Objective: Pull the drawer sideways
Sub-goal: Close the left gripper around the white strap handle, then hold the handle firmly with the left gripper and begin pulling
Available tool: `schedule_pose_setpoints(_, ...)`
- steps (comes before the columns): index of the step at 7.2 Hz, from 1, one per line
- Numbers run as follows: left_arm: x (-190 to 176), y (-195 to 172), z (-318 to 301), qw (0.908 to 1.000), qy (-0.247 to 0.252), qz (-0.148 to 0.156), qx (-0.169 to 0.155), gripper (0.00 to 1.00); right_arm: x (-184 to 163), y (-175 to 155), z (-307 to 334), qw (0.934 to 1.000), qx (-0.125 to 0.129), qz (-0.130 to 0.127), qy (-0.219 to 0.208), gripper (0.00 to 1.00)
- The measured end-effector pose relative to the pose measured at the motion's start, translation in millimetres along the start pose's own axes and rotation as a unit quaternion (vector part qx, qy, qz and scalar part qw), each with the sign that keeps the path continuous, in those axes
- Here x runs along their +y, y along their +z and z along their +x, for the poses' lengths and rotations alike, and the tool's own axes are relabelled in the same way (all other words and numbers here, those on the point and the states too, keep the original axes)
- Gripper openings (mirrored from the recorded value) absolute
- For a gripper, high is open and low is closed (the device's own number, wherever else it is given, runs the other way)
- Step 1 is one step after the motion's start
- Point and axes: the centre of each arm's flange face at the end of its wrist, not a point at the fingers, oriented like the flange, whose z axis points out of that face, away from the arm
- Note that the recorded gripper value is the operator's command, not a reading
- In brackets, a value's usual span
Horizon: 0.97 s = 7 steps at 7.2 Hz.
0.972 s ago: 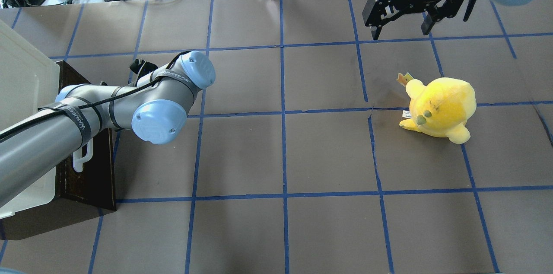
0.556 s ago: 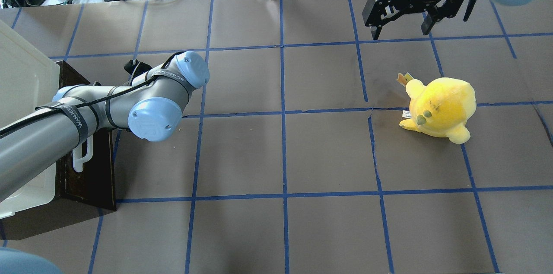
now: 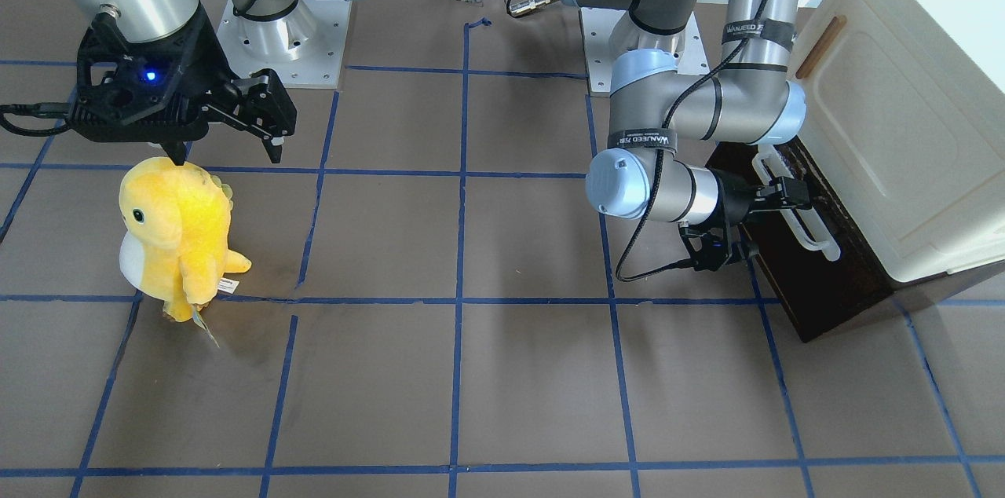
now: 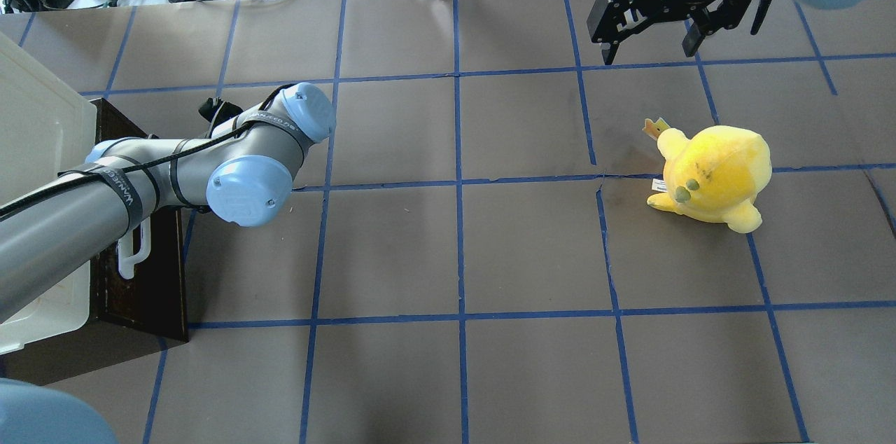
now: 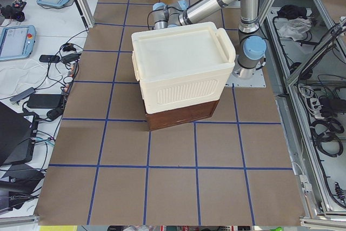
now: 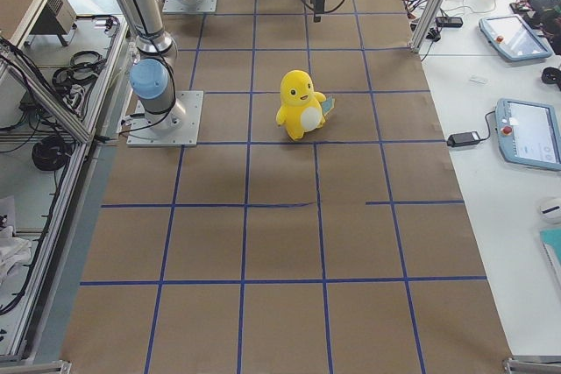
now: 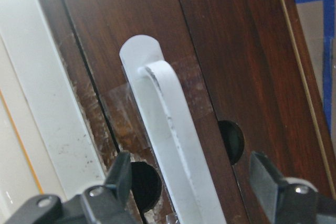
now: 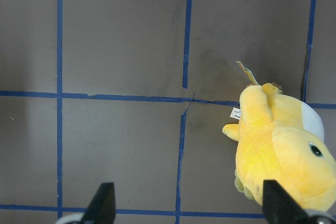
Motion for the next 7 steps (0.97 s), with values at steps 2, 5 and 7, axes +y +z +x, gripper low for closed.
schedule_pose_setpoints(2,-2.2,1.1,2.0,1.0,0.003,-0.001,0.0,0.65,0.0,0.0,0.0,1.0,0.0,0.0,0.0,1.0)
schedule_pose_setpoints(5,-2.8,1.8,3.4,1.0,0.006,-0.002,-0.001,0.63,0.0,0.0,0.0,1.0,0.0,0.0,0.0,1.0)
schedule_pose_setpoints(7,-2.6,1.9,3.5,1.0,0.007,-0.002,-0.002,0.63,0.0,0.0,0.0,1.0,0.0,0.0,0.0,1.0)
